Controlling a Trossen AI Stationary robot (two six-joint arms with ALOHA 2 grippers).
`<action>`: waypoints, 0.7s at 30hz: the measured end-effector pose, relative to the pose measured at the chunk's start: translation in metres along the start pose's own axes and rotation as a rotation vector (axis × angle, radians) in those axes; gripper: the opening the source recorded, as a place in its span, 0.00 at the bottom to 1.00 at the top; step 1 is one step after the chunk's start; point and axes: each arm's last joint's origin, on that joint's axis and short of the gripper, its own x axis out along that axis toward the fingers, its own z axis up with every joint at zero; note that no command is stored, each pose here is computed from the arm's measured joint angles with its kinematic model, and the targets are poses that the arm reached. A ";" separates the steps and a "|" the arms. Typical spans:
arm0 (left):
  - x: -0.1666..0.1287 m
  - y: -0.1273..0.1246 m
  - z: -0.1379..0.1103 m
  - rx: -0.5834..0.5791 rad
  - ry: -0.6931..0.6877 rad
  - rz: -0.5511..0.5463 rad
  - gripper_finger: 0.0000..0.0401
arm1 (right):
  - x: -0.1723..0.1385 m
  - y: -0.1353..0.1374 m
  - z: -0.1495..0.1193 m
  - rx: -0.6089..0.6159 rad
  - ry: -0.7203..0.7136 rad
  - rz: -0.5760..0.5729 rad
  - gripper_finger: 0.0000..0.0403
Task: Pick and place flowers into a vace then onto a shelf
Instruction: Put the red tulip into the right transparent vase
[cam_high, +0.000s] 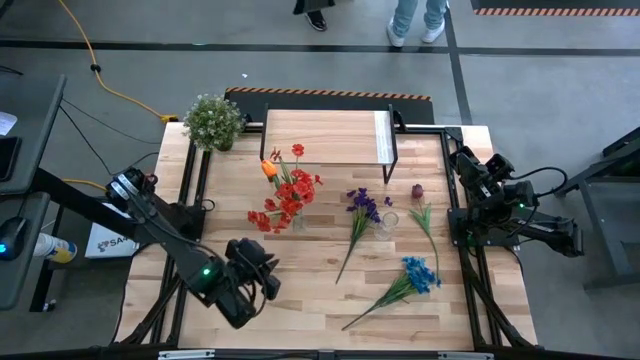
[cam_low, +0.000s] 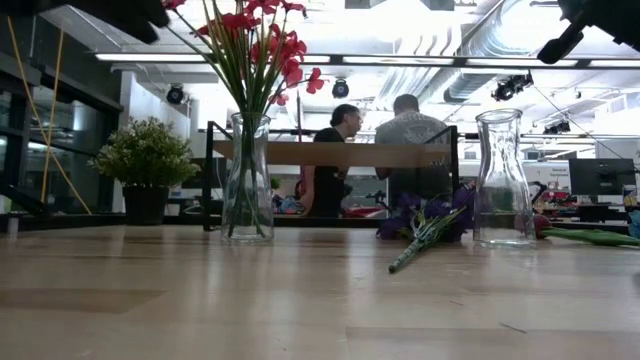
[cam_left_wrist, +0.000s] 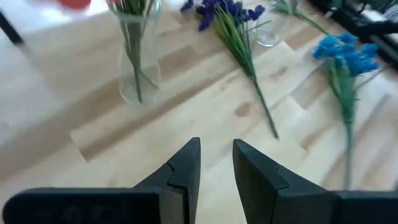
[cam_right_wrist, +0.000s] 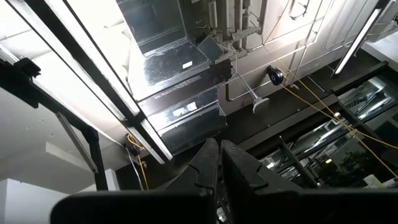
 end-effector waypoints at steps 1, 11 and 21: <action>-0.002 0.000 -0.002 -0.019 0.000 -0.010 0.32 | 0.000 0.000 0.000 0.000 0.000 0.000 0.03; -0.005 -0.008 -0.005 -0.095 0.003 -0.078 0.32 | 0.000 0.000 0.000 0.054 0.005 0.006 0.03; -0.006 -0.017 -0.004 -0.137 -0.006 -0.146 0.32 | 0.000 0.005 0.001 0.069 0.046 0.113 0.03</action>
